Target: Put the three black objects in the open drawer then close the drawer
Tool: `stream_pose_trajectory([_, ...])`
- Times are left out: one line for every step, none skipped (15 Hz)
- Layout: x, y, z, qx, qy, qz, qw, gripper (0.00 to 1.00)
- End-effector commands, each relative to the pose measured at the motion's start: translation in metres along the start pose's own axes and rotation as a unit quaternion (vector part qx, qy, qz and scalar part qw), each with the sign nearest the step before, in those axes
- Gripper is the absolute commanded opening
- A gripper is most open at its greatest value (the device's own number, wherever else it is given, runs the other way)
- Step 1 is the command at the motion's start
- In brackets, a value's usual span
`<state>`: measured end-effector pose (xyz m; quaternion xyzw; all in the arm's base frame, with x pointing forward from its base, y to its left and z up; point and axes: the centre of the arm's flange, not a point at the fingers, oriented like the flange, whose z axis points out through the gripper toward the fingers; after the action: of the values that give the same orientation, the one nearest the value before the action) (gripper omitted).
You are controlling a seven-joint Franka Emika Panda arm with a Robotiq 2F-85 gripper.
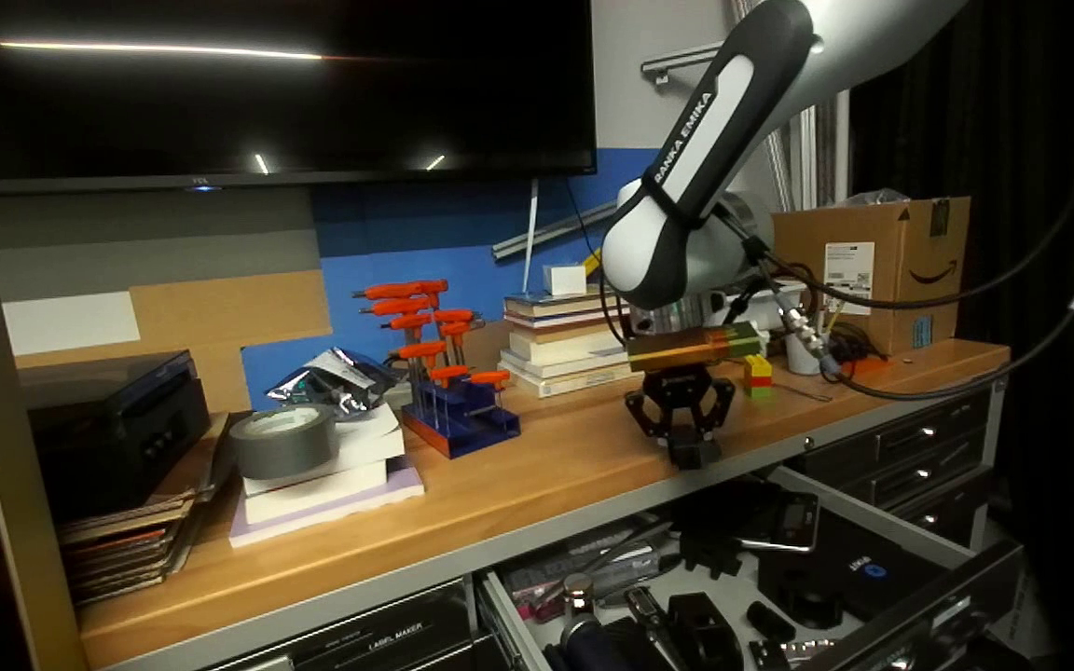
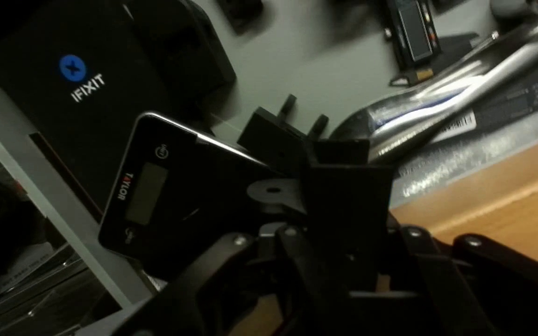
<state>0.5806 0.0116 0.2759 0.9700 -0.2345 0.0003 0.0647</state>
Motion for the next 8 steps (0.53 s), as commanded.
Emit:
stream_pose_trajectory([-0.063, 0.042, 0.003, 0.025, 0.001, -0.094, 0.9953, 0.22])
stream_pose_trajectory([-0.070, 0.044, 0.009, 0.028, 0.001, -0.120, 0.9924, 0.22])
stream_pose_trajectory([-0.076, 0.045, 0.017, 0.033, 0.002, -0.146, 0.9887, 0.22])
stream_pose_trajectory([-0.081, 0.045, 0.025, 0.034, 0.001, -0.173, 0.9843, 0.22])
stream_pose_trajectory([-0.085, 0.043, 0.034, 0.041, 0.001, -0.198, 0.9792, 0.22])
stream_pose_trajectory([-0.088, 0.040, 0.043, 0.047, -0.002, -0.224, 0.9735, 0.22])
stream_pose_trajectory([-0.089, 0.036, 0.053, 0.056, -0.005, -0.248, 0.9671, 0.22])
stream_pose_trajectory([-0.091, 0.032, 0.061, 0.065, -0.008, -0.272, 0.9601, 0.22])
